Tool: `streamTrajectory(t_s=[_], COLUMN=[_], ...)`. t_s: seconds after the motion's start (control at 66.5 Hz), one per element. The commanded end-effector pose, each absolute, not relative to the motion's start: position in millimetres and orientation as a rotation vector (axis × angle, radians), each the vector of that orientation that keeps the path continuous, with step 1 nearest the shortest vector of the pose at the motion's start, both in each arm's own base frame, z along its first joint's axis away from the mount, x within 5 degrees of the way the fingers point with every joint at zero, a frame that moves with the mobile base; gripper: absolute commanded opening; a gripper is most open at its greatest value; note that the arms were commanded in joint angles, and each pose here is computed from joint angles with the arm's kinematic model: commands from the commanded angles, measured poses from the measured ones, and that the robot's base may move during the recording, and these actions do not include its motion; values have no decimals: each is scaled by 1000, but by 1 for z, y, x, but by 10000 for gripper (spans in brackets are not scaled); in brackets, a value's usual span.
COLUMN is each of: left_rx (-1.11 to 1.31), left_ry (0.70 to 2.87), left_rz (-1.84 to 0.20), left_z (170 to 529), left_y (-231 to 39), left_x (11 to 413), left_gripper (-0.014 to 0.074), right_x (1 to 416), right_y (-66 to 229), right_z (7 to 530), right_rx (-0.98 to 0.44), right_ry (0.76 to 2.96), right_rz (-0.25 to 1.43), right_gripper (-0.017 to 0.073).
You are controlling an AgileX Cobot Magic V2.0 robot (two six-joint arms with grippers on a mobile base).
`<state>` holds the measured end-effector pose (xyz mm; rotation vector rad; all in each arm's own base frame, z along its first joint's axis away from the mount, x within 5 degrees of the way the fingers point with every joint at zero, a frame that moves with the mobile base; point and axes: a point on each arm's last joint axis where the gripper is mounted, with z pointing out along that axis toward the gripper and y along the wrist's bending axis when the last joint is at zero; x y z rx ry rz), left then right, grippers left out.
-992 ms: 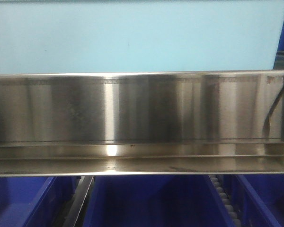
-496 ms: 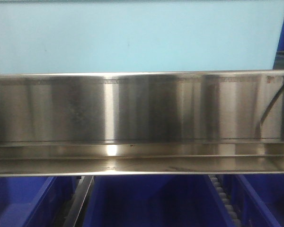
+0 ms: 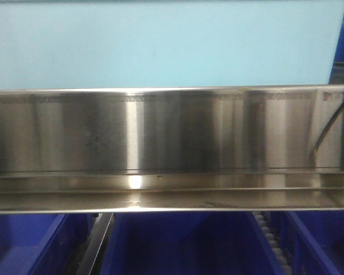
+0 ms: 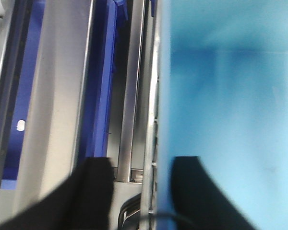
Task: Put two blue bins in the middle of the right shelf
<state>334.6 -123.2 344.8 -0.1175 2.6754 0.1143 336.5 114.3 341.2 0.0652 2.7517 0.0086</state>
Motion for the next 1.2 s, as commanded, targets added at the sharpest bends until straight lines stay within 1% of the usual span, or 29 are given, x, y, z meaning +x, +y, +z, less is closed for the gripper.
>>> streamTrajectory(t_s=[0.0,0.03,0.06,0.105,0.286,0.496,0.632,0.902,1.053,1.188], left_rx=[-98,-98,-95,-91,-90,-98,-104,-125,-92,-63], left_ry=[2686,2686,2686,2685,2671,2601,2532,2330,2223,2192], left_rz=[88,88,87,89,99,72,29,-14,-18,-49], left_z=[345,345,345,345,348,371,394,454,482,492], left_y=[-127,-127,-127,-128,-127,-123,-122,-112,-118,-126], left_x=[333,333,333,332,333,327,321,307,295,289], left_gripper=[68,18,-20,-113,-111,-111,-111,-111,-111,-111], right_x=[337,337,337,337,338,335,332,319,308,299], right_y=[112,112,112,112,112,117,119,121,116,112], right_z=[342,342,342,342,344,373,395,447,469,478], right_rx=[63,63,63,63,63,47,26,5,11,17], right_ry=[2737,2737,2737,2737,2730,2638,2555,2377,2302,2276], right_rz=[-8,-8,-8,-8,-7,31,21,49,56,67], right_gripper=[-132,-167,-164,-160,-162,-162,-162,-162,-162,-162])
